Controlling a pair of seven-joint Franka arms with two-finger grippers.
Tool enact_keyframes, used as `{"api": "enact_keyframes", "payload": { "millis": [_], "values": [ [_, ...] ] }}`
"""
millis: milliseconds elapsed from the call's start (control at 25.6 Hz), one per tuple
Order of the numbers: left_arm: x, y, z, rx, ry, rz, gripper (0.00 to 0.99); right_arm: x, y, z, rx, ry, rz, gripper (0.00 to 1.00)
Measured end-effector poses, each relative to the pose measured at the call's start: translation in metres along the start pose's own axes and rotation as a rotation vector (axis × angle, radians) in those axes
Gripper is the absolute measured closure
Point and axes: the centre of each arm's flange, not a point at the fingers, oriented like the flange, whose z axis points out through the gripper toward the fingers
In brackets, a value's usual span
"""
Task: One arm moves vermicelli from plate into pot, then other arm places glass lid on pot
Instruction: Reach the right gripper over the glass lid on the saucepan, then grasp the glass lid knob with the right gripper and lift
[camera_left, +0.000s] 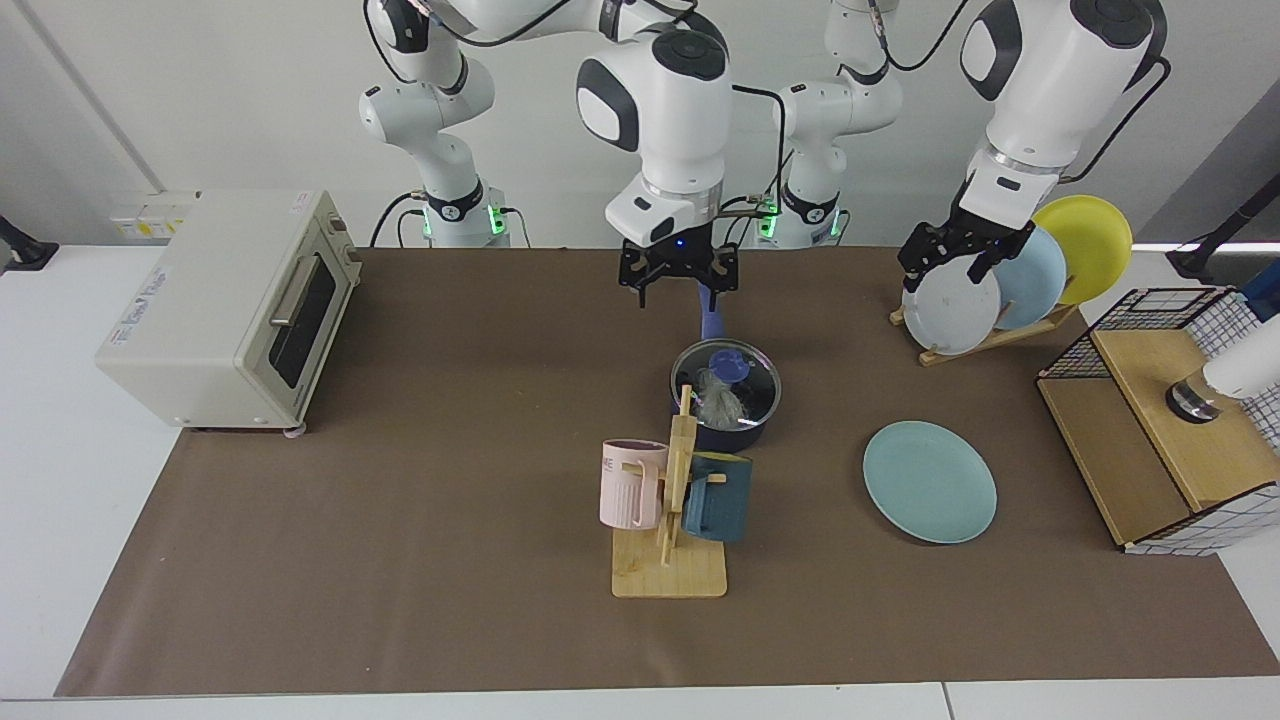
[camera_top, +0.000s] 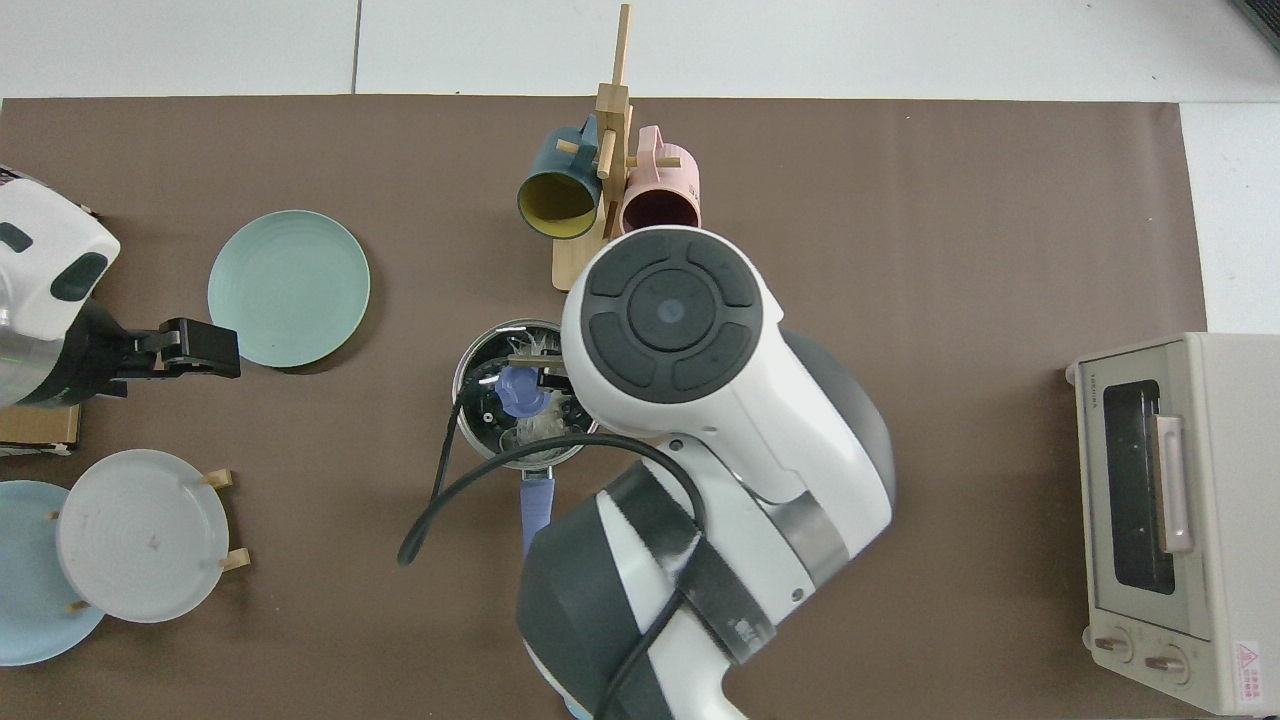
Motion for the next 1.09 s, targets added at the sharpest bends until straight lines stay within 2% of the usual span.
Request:
{"api": "enact_keyframes", "payload": {
  "millis": [273,429,663,858,1092],
  "values": [
    [0.000,0.000,0.000,0.000,0.000,0.000,0.000,-0.019,-0.054,0.058,-0.011,0.043,-0.058,0.00],
    [0.000,0.000,0.000,0.000,0.000,0.000,0.000,-0.021,-0.060,0.076,-0.039,0.054,-0.078,0.00],
    [0.000,0.000,0.000,0.000,0.000,0.000,0.000,-0.016,-0.066,0.092,-0.022,0.086,-0.089,0.00],
    [0.000,0.000,0.000,0.000,0.000,0.000,0.000,-0.017,-0.070,0.104,-0.021,0.085,-0.096,0.00],
    [0.000,0.000,0.000,0.000,0.000,0.000,0.000,-0.013,-0.073,0.116,-0.001,0.105,-0.100,0.00]
  ]
}}
